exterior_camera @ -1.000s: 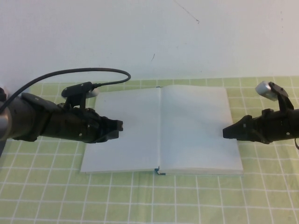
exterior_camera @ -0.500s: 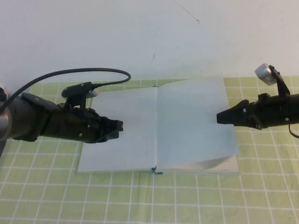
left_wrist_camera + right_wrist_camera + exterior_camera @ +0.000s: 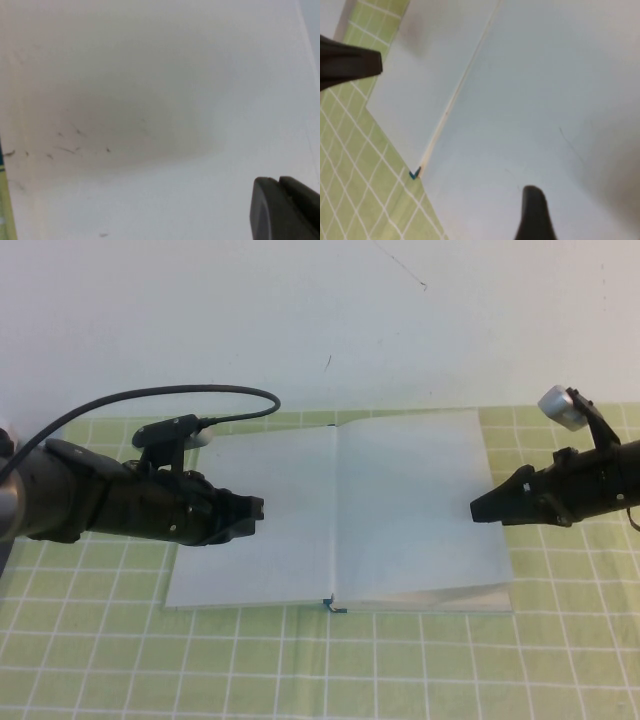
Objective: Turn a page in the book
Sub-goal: Open the closed book
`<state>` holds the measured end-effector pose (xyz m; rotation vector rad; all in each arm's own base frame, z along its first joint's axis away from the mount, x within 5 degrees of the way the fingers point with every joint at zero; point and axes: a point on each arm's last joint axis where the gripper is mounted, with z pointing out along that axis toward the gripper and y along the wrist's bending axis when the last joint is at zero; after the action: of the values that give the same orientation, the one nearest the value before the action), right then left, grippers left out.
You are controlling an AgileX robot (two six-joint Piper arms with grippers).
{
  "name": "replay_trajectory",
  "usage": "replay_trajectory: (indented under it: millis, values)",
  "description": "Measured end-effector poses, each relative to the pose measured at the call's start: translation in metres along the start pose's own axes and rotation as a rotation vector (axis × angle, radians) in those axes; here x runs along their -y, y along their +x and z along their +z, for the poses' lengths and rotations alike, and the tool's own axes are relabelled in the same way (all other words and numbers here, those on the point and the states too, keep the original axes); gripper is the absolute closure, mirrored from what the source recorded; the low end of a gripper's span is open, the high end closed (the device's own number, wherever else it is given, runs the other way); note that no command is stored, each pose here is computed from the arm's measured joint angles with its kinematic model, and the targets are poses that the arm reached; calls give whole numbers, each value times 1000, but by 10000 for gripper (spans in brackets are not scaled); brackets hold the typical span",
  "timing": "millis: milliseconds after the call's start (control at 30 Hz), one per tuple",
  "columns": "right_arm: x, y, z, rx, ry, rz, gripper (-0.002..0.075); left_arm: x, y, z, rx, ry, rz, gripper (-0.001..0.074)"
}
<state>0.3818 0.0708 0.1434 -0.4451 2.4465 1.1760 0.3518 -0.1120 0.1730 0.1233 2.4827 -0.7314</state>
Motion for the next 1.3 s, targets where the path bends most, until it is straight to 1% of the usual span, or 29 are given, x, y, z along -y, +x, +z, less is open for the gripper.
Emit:
replay_trajectory:
  millis: [133,267,500,767,1033,1167,1300]
  values:
    - [-1,-6,-4,-45,20,-5,279,0,0,0,0,0,7,738]
    - [-6,-14,-5,-55,14,-20,279,0,0,0,4,3,-2,738]
    - [-17,-16,7,-78,6,-45,279,1,-1,0,15,12,-20,738]
    - [-22,-19,13,-59,2,-52,279,6,1,0,-7,66,-21,738]
    - [-8,-14,11,-118,160,-44,279,7,1,0,-11,76,-8,739]
    - [-4,-13,10,-130,204,-44,279,7,1,0,-12,78,-7,739]
    - [-3,-13,10,-130,214,-43,279,7,1,0,-12,78,-9,739]
